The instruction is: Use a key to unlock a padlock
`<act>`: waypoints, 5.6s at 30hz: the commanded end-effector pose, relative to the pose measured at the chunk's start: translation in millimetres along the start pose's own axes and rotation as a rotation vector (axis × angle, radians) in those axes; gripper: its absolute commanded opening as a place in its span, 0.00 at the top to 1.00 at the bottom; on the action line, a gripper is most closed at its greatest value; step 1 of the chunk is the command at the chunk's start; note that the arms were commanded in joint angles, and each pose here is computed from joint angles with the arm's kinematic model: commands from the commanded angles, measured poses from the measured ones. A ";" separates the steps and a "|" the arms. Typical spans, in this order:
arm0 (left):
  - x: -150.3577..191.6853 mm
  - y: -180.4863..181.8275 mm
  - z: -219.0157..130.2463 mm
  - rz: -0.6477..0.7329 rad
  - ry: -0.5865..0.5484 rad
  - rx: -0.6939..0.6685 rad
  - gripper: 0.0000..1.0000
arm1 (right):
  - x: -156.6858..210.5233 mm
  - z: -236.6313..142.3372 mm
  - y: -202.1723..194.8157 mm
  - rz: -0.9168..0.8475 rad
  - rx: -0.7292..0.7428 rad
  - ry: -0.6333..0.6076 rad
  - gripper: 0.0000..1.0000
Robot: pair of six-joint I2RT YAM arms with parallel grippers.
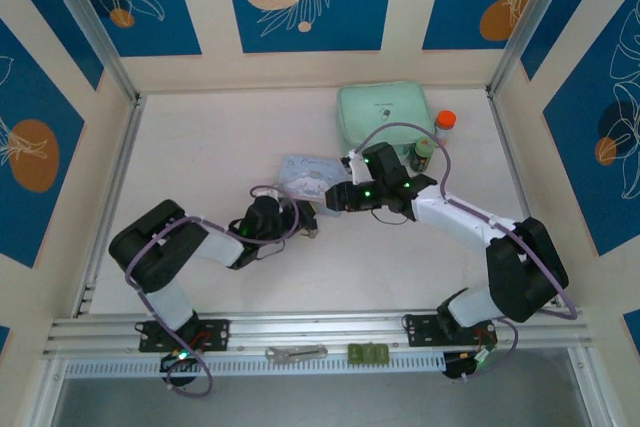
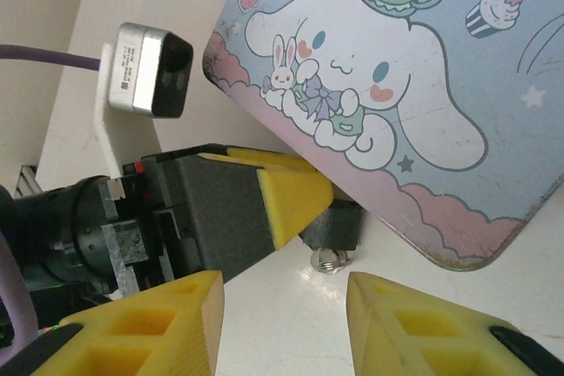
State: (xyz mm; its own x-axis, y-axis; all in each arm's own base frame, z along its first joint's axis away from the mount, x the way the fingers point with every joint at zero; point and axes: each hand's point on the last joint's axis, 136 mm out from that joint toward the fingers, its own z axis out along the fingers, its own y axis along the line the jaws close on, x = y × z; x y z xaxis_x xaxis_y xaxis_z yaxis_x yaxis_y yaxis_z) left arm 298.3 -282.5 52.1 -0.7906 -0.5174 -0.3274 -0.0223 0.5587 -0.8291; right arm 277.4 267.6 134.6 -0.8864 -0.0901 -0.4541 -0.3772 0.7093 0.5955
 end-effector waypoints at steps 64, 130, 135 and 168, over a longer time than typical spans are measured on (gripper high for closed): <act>-94.4 27.9 -104.6 -0.024 -0.341 -0.153 0.34 | 44.1 109.0 -11.1 -0.445 0.477 0.183 1.00; -89.2 29.2 -114.6 -0.016 -0.329 -0.152 0.44 | 14.5 156.2 -39.9 -0.843 0.133 0.575 1.00; -94.4 25.4 -113.3 -0.011 -0.331 -0.149 0.44 | 22.8 153.9 -35.7 -0.964 0.095 0.579 1.00; -206.2 23.6 -46.9 0.005 -0.322 -0.070 0.32 | 31.4 172.3 -2.1 -1.412 -0.091 0.529 1.00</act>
State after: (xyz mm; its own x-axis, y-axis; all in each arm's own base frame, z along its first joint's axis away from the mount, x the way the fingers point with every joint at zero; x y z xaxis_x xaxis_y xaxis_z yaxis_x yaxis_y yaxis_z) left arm 425.7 -111.8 114.4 -0.5153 -0.6846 -0.5156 -0.1443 0.6623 -0.7352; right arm 310.4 385.6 21.5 0.1891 -0.8881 -0.4189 -0.9815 -0.1588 -0.1065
